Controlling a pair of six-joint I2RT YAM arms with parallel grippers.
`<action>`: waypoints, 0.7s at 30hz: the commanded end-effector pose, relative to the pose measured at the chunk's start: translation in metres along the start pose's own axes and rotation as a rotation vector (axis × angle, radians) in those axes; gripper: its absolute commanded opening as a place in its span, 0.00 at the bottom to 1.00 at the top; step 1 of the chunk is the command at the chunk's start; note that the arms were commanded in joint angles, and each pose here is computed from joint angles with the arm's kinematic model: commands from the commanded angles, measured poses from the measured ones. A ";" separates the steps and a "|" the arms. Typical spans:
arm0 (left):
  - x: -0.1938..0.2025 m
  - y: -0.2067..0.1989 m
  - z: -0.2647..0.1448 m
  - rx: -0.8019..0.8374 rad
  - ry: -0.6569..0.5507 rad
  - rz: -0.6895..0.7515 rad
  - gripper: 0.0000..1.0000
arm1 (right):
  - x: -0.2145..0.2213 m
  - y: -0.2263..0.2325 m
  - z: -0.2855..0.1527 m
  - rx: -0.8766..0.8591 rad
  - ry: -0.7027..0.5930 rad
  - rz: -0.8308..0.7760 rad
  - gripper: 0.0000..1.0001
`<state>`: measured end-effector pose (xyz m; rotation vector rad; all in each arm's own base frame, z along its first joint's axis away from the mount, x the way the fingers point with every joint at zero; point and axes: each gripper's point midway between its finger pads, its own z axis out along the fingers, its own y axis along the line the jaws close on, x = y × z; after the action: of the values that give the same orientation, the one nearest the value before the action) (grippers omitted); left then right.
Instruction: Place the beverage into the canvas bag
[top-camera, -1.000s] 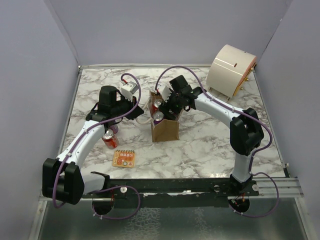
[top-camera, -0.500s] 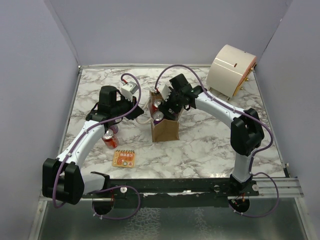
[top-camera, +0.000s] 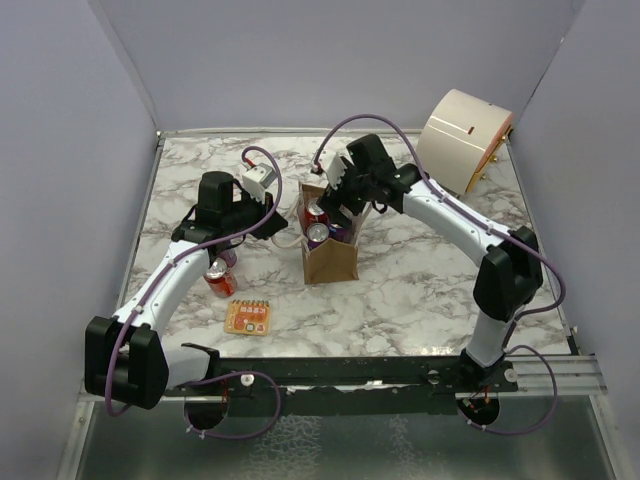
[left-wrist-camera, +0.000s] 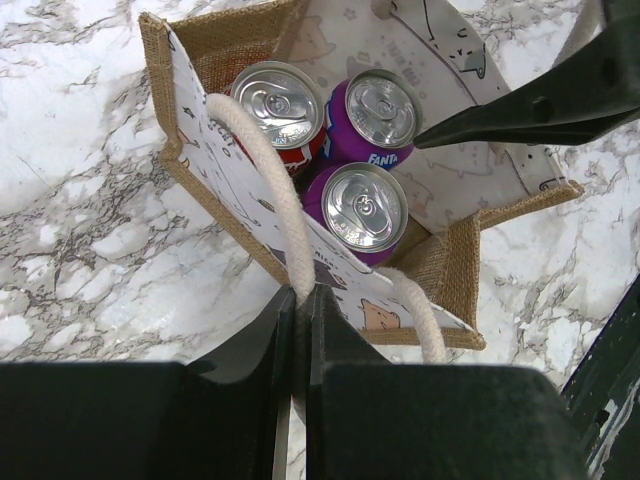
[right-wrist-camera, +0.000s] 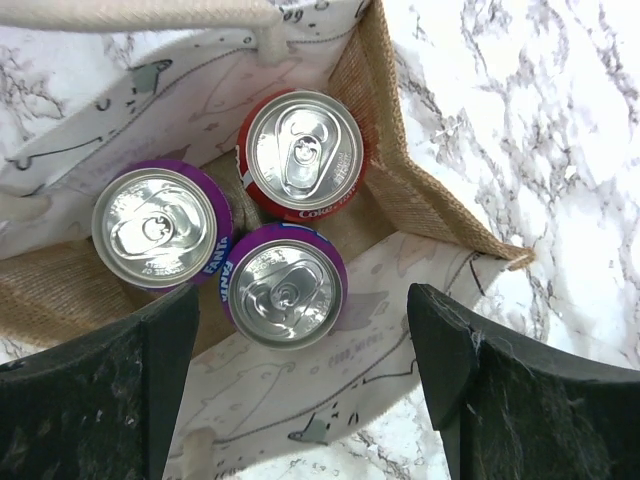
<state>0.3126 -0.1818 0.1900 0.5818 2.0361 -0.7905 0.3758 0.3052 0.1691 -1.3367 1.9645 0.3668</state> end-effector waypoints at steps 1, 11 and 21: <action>-0.009 -0.003 -0.006 -0.007 -0.026 0.035 0.00 | -0.036 -0.003 -0.036 0.014 -0.109 -0.036 0.84; -0.014 -0.003 -0.008 -0.009 -0.018 0.061 0.03 | -0.082 0.024 -0.101 -0.067 -0.304 -0.100 0.85; -0.030 -0.013 -0.016 0.027 -0.011 0.116 0.23 | -0.079 0.033 -0.151 0.000 -0.363 -0.164 0.85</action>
<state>0.3163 -0.1795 0.2096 0.6393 2.0070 -0.7458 0.3135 0.2957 0.3216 -1.2970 1.5803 0.5160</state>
